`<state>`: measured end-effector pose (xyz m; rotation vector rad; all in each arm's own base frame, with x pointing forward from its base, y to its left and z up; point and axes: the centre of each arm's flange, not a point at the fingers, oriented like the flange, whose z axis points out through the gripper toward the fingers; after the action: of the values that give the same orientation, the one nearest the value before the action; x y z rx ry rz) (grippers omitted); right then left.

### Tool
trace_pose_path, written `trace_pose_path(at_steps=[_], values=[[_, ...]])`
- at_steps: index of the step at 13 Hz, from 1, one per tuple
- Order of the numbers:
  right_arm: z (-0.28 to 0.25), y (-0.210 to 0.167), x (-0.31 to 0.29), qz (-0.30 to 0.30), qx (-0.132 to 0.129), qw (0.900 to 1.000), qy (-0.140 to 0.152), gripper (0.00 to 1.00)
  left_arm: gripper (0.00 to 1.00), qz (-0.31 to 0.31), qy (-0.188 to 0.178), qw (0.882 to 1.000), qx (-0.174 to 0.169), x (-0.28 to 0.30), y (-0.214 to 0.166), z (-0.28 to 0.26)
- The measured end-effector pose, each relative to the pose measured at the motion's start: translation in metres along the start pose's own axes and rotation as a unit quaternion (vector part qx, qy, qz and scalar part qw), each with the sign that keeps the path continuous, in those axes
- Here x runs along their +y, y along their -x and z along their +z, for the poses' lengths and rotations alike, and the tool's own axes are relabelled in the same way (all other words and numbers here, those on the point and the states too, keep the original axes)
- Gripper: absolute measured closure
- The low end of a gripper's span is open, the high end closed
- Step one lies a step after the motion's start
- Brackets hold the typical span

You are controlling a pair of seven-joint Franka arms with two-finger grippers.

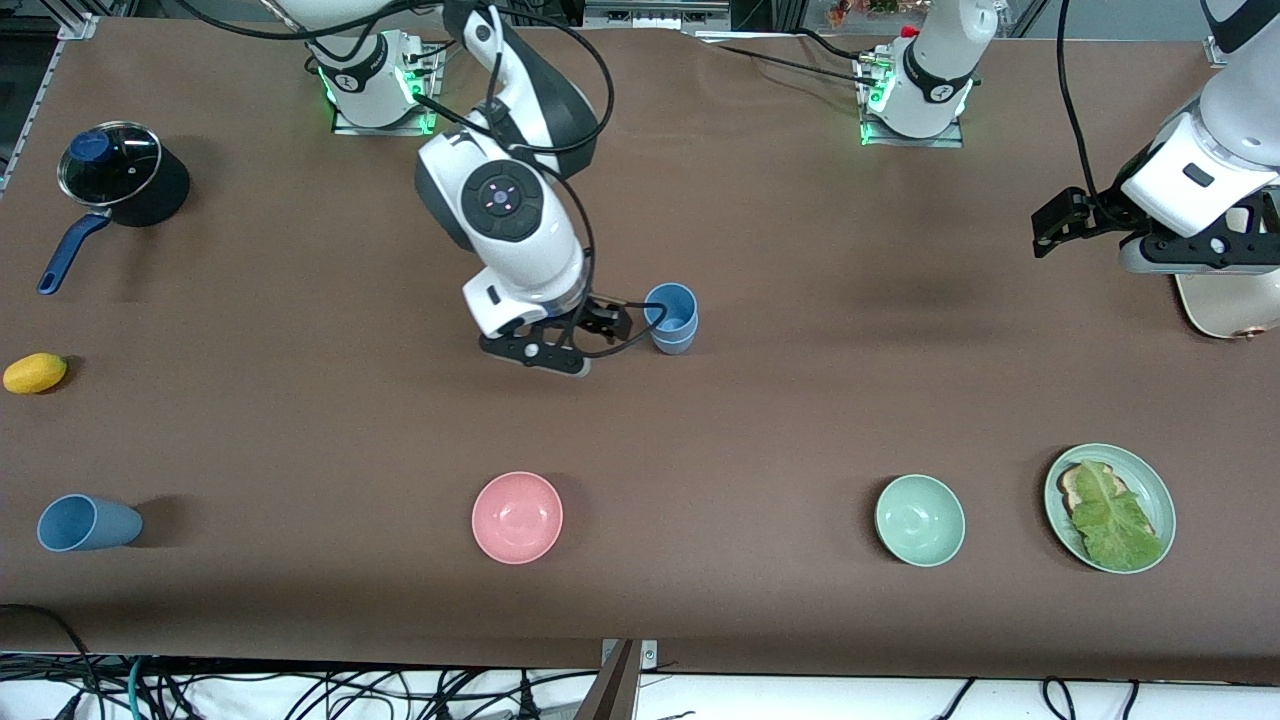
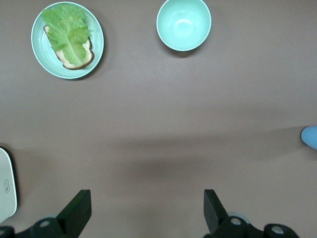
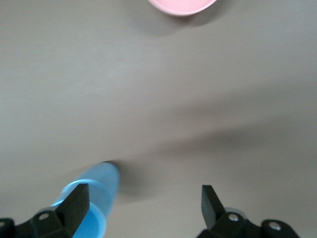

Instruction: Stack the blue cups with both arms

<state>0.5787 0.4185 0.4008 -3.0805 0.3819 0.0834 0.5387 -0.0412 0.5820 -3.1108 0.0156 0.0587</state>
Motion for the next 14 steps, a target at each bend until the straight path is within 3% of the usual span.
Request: trace_pose_path(at_steps=[6, 10, 14], values=[[-0.026, -0.080, 0.118, -0.062, -0.021, 0.995, 0.080, 0.00, 0.00, 0.001, 0.000, 1.000, -0.001, 0.001, 0.000, 0.000], [-0.063, -0.137, 0.226, -0.077, -0.024, 0.993, 0.092, 0.00, 0.00, 0.001, 0.000, 1.000, -0.004, 0.001, 0.001, 0.001], [-0.092, -0.149, 0.283, -0.053, -0.031, 0.993, 0.099, 0.00, 0.00, -0.005, 0.000, 1.000, -0.005, -0.005, 0.001, 0.001]])
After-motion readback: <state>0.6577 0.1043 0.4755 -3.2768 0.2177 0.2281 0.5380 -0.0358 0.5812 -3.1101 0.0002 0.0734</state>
